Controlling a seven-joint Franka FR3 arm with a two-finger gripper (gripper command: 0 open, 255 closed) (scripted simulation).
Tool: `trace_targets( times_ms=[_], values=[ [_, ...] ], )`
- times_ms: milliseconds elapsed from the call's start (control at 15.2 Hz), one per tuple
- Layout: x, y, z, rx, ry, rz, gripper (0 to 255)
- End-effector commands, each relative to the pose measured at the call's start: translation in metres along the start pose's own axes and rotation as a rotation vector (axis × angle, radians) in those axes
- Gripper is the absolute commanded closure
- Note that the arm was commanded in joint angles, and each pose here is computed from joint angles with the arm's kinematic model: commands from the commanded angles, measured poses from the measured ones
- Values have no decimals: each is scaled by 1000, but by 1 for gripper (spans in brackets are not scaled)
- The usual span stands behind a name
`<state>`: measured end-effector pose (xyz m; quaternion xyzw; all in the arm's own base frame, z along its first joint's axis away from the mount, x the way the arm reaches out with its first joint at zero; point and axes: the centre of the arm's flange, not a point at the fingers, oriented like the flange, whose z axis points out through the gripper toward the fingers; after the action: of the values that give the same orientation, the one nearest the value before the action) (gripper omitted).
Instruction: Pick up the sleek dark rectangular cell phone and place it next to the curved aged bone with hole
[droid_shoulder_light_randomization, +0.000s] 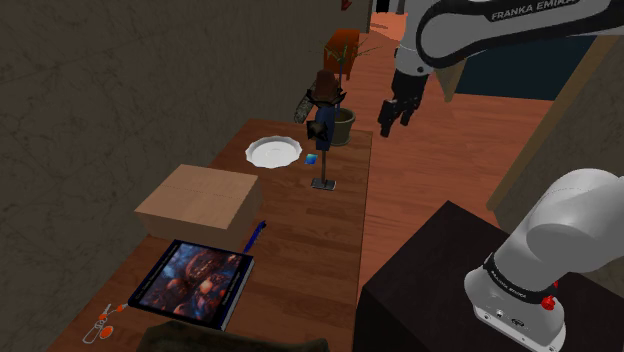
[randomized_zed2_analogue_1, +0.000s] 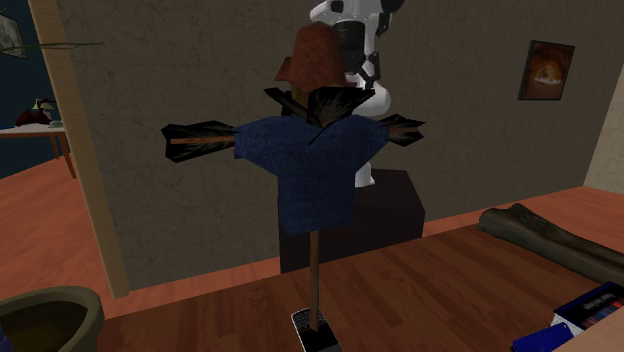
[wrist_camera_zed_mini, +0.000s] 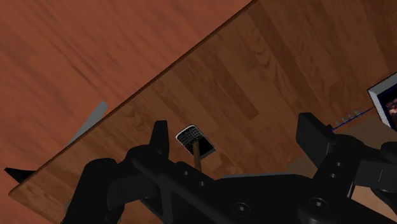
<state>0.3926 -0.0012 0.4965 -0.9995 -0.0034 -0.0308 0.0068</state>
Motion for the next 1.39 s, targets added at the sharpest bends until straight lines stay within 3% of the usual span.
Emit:
trace_targets(
  times_ms=[0, 1320],
  values=[
    [16, 4, 26, 0, -2, -23, 0],
    [159, 36, 249, 7, -35, -238, 0]
  ],
)
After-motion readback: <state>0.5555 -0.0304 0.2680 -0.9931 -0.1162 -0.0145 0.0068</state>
